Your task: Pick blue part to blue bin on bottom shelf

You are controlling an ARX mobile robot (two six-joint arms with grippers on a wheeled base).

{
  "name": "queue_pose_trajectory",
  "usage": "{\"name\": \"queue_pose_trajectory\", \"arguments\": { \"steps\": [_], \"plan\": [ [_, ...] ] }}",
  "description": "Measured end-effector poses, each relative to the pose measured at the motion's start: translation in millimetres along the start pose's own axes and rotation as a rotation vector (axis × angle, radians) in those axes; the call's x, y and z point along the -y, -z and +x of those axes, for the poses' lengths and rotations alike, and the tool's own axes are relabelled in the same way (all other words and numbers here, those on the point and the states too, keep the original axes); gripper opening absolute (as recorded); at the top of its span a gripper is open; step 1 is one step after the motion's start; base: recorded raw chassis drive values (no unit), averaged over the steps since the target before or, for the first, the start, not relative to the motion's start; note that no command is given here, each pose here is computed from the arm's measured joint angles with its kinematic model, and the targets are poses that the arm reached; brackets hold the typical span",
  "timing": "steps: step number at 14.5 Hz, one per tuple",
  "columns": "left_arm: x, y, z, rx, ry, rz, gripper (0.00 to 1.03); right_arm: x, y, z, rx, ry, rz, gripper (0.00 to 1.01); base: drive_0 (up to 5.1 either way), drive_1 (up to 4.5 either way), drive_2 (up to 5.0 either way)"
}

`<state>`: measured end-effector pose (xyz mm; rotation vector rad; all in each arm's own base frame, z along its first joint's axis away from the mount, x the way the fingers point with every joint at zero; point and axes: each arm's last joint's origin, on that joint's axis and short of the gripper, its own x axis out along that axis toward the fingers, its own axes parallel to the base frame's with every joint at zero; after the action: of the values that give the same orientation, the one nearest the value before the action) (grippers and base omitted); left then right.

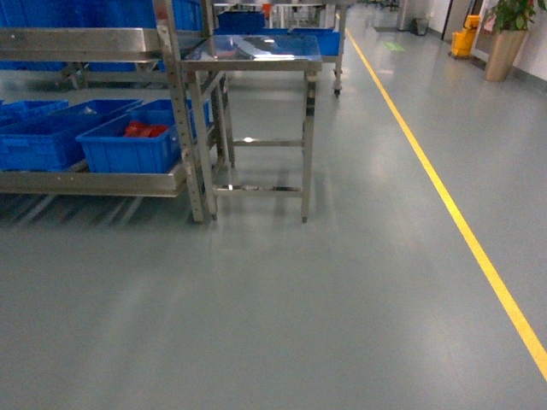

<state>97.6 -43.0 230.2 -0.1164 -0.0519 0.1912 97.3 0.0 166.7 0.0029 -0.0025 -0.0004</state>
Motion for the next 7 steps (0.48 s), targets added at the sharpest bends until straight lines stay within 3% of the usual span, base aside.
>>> {"name": "queue_pose_trajectory", "arguments": {
  "steps": [7],
  "plan": [
    [-0.1,-0.2,-0.1,0.002,-0.001,-0.002,0.44,0.0,0.0,0.0,0.0,0.0,0.0,0.98,0.0,4.36,-4.3]
  ]
}}
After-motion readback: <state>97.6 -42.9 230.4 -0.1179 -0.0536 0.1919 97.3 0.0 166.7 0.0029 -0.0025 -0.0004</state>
